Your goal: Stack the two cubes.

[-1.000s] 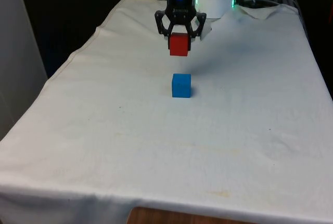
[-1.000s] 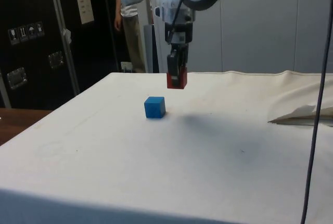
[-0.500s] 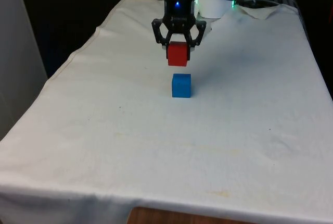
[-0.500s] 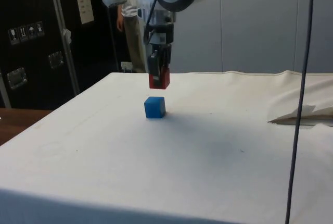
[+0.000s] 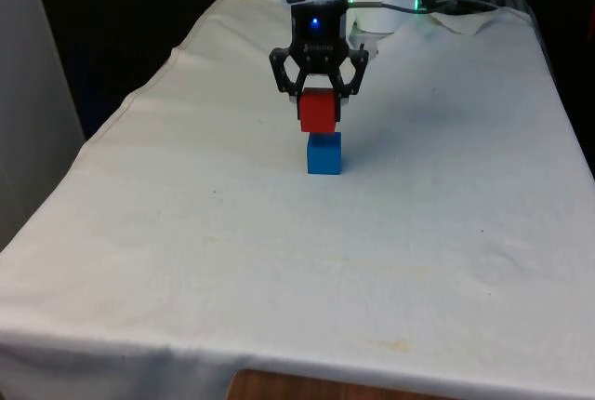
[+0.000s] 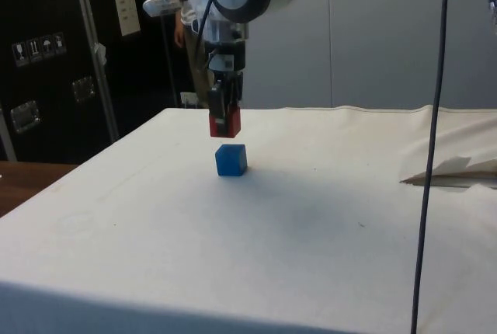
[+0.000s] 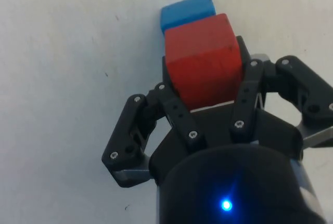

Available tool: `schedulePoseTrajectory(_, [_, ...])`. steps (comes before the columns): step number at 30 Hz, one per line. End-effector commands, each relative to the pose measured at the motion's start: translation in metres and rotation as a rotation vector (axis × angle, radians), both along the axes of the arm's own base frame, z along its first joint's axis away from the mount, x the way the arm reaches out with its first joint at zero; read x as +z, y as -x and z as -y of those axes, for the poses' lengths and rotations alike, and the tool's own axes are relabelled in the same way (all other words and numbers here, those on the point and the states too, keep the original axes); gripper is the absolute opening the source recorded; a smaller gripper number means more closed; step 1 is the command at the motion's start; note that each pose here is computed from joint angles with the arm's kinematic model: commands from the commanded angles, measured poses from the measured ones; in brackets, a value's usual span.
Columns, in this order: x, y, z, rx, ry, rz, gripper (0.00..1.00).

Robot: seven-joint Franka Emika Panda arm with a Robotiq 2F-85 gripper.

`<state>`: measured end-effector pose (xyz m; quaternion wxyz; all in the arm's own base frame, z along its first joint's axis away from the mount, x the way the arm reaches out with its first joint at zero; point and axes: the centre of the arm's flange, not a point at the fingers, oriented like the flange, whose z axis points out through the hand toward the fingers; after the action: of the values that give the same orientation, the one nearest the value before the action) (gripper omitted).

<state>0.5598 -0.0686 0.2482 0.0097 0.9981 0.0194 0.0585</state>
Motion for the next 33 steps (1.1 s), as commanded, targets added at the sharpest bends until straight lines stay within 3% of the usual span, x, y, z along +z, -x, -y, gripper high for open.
schedulePoseTrajectory(1, [0.001, 0.0, 0.0, 0.0, -0.006, 0.0, 0.0])
schedulePoseTrajectory(33, [-0.002, 0.0, -0.013, 0.02, -0.006, -0.003, 0.0])
